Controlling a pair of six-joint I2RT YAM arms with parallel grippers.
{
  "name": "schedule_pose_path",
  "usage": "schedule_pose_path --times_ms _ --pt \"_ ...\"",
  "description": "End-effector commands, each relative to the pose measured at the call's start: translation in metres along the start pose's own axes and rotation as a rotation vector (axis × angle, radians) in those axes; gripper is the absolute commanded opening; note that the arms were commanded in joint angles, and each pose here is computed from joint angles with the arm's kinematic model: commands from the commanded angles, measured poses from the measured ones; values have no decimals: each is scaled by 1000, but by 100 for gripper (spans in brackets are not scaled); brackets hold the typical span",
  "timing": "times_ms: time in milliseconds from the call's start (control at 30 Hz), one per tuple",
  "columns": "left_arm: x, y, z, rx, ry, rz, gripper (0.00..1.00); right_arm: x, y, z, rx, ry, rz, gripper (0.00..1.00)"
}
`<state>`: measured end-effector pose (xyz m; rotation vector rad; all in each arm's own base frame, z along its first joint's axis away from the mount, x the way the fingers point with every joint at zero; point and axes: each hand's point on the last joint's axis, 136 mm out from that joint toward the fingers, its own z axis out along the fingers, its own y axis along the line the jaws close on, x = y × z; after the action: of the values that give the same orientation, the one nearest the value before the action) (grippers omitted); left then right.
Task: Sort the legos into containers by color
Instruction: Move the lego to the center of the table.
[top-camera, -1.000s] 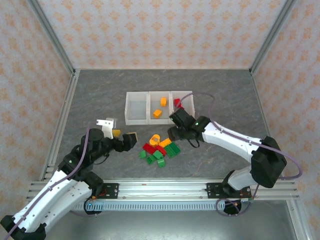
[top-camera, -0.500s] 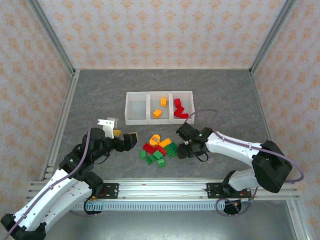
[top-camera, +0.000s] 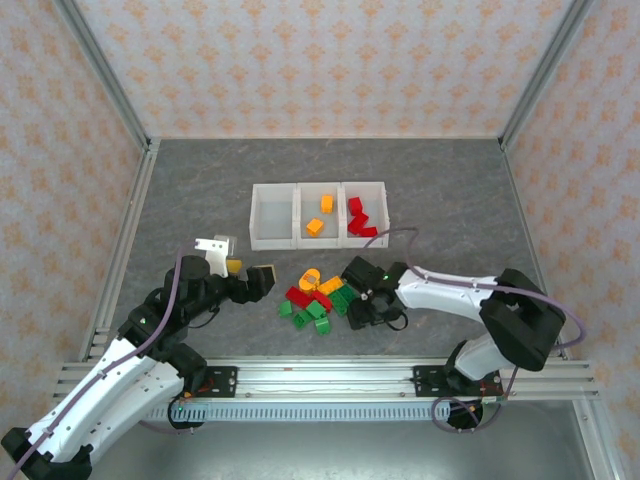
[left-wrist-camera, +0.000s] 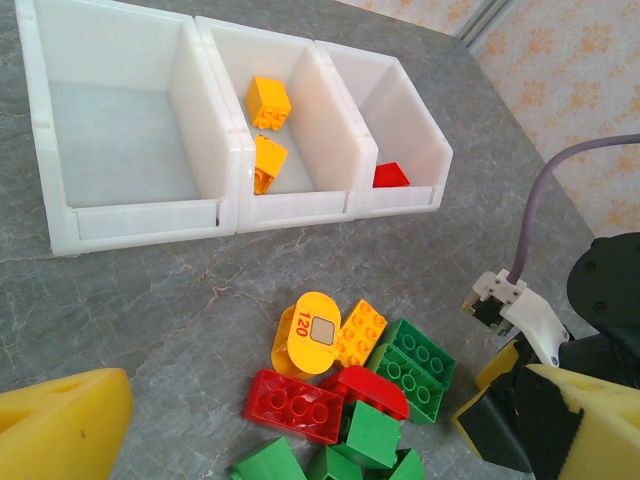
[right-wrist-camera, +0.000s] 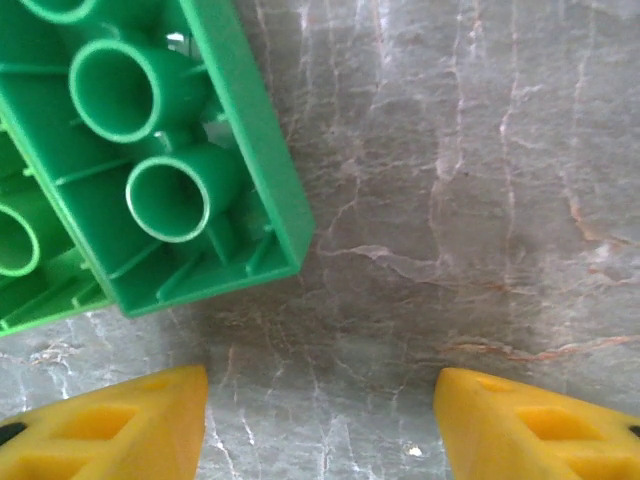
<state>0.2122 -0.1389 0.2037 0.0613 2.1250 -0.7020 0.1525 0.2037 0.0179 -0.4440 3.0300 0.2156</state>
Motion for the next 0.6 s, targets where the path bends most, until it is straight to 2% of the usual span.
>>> schedule_pose_path --times_ms 0,567 --pt "-6 -3 -3 9 -29 -1 99 -23 3 -2 29 -74 10 62" --pt "-8 -5 -4 17 -39 2 99 -88 31 -4 44 -200 3 56"
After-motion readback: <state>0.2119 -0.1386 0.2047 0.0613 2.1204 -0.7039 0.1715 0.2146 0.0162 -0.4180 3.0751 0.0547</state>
